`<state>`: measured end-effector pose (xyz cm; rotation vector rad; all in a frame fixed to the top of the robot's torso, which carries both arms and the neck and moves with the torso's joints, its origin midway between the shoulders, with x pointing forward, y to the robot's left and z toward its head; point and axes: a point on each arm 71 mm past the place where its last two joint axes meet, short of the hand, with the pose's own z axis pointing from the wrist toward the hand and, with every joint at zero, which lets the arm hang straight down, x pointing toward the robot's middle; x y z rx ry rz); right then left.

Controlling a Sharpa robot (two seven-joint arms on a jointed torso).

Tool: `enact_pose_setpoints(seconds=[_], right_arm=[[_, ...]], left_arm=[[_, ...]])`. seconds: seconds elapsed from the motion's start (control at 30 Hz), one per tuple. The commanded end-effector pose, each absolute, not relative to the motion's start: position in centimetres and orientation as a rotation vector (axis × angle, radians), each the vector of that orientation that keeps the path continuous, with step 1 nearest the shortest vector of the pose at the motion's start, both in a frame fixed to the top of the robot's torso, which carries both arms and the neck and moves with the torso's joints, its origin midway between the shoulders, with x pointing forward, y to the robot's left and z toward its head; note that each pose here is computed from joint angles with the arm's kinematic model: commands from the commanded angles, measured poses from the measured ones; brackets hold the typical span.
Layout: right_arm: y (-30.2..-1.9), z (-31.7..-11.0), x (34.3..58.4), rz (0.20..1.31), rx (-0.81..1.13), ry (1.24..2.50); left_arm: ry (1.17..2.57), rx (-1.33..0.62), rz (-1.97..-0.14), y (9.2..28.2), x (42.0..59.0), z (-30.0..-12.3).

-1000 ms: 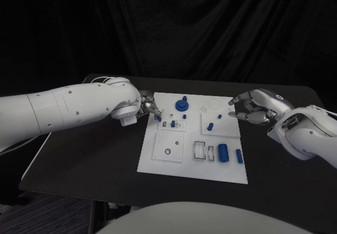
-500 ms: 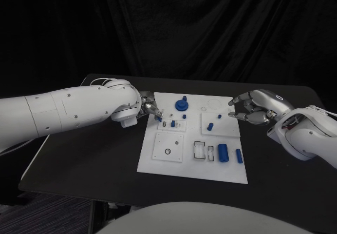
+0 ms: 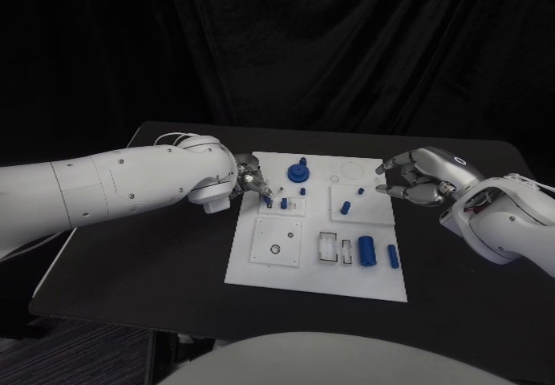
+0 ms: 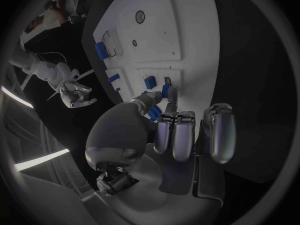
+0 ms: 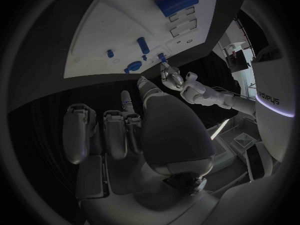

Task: Assemble the parts on the task board

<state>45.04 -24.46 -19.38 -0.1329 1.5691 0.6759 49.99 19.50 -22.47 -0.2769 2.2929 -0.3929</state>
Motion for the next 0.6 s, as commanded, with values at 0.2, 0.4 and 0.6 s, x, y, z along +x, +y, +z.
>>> enact_pose_setpoints(seconds=[0.2,0.4,0.6], right_arm=[[-24.59,-19.50,44.98,0.663,-0.120,1.579],[-24.51,-19.52,44.99,0.664,-0.121,1.580],[-24.52,-19.53,45.01,0.663,-0.121,1.581]], left_arm=[[2.311,-0.247,-0.411,19.05,49.67,-22.71],[2.316,-0.243,-0.413,19.02,49.60,-22.78],[2.322,-0.240,-0.414,19.05,49.46,-22.84]])
